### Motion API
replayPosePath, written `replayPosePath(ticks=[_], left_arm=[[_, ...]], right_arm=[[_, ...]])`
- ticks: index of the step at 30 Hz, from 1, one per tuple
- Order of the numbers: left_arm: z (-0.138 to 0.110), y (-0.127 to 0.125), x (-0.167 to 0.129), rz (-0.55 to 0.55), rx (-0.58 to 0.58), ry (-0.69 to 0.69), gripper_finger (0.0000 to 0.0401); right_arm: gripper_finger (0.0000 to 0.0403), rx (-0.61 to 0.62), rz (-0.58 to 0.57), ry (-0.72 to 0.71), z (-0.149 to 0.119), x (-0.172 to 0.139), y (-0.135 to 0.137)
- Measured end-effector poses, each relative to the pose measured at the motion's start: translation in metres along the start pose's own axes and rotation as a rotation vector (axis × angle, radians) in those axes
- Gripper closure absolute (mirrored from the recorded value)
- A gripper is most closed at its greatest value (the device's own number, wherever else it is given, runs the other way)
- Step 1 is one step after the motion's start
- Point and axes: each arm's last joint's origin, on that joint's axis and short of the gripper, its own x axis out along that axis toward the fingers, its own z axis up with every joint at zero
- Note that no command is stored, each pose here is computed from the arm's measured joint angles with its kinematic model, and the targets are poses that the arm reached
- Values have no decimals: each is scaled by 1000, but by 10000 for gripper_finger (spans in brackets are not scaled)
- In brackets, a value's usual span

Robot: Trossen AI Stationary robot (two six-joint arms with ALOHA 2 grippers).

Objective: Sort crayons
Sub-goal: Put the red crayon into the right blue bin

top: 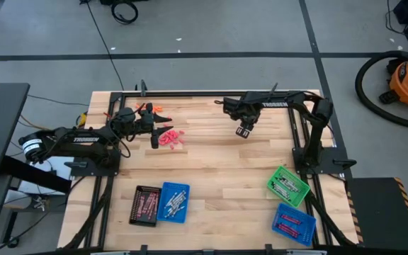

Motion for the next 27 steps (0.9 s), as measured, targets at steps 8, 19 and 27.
replayPosePath(ticks=[8,19,27], left_arm=[[-1,0,0,-1,-2,8,246],[-1,0,0,-1,-3,7,246],[1,0,0,1,8,-6,246]], right_arm=[[266,-13,34,-133,3,9,3],[265,98,78,-274,-29,9,-17],[253,138,75,-272,-31,19,-32]])
